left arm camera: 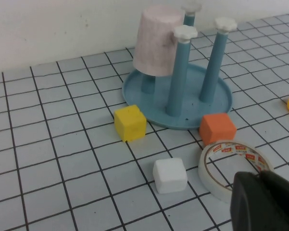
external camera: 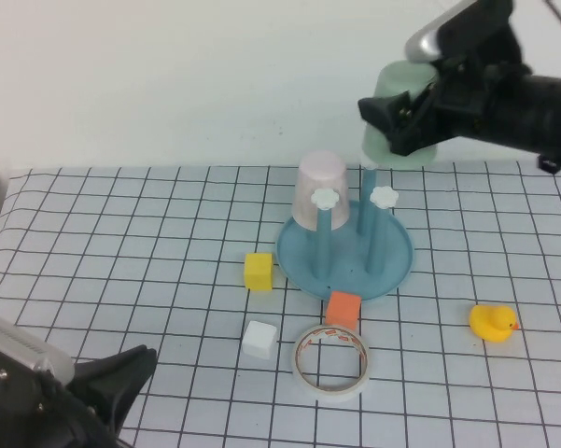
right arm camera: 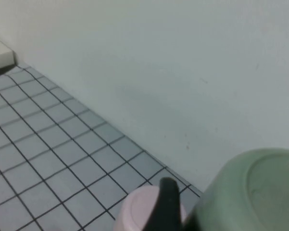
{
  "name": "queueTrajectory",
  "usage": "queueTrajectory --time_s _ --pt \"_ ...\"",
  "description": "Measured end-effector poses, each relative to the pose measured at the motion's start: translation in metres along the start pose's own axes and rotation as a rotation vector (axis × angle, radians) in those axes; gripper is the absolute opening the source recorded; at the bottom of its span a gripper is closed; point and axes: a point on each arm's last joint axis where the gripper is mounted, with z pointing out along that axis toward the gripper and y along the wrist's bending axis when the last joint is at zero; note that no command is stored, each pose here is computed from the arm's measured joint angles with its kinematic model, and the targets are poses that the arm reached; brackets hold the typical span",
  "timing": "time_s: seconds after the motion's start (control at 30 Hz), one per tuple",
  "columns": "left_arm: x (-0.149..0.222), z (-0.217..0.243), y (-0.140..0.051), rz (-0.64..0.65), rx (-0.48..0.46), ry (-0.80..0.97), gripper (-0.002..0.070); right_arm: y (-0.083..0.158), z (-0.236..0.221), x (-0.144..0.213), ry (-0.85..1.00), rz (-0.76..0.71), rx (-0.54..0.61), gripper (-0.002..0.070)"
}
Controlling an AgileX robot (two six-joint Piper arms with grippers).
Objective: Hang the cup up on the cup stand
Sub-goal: Place the cup on the cup holder
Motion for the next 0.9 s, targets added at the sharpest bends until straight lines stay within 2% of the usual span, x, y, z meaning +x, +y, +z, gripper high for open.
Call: queueTrajectory --time_s 0.27,0.5,0.8,0.9 --pt "0.003 0.0 0.0 0.006 0.0 0.027 0.0 -0.017 0.048 0.019 0.049 -0.004 0.058 0.0595" --pt "0.008 0.0 0.0 0.008 -0.002 0.088 -0.0001 -0.022 0.077 0.035 0.068 0.002 0.058 0.0595" --pt "0.01 -0.001 0.0 0.008 -0.002 0.106 -0.0001 -0.022 0.083 0.041 0.078 0.031 0.056 0.0595" --pt "0.01 -0.001 0.0 0.009 -0.002 0.107 -0.0001 -0.022 0.086 0.046 0.089 0.042 0.054 0.064"
